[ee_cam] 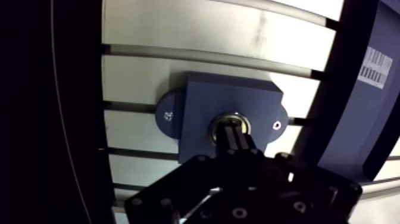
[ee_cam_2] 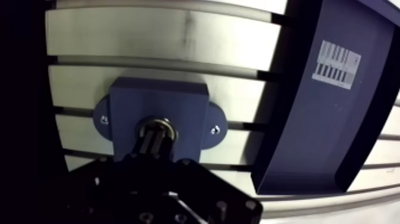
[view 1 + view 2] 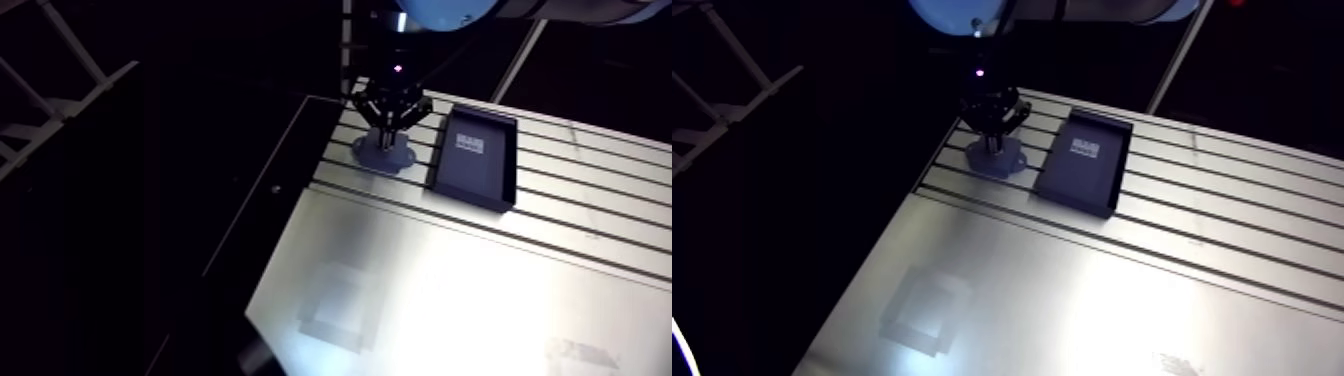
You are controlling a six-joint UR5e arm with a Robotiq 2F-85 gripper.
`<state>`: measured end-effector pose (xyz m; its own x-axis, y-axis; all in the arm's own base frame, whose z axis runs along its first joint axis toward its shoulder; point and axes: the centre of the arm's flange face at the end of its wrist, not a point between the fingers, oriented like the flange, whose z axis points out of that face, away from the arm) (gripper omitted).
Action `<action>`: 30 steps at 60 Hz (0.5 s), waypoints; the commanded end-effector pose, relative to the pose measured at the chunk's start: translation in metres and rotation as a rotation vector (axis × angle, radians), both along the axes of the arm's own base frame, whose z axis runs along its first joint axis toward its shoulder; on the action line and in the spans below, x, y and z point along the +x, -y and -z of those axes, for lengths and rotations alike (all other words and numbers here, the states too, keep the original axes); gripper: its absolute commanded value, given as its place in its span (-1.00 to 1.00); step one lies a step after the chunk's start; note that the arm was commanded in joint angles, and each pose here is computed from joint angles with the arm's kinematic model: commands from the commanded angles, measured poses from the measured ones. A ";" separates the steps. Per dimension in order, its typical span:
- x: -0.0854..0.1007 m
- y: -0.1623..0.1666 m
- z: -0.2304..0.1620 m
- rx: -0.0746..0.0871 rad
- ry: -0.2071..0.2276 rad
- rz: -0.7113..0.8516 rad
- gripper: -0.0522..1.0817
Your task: Pick up the bearing and press it into the housing until flush.
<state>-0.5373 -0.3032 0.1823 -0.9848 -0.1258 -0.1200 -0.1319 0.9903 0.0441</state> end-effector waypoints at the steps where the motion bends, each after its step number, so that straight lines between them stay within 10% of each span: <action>1: 0.000 0.001 0.000 0.000 -0.001 -0.001 0.83; 30: -0.002 0.003 -0.016 -0.001 -0.026 -0.006 0.83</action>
<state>-0.5393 -0.3057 0.1917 -0.9861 -0.1302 -0.1032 -0.1353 0.9898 0.0443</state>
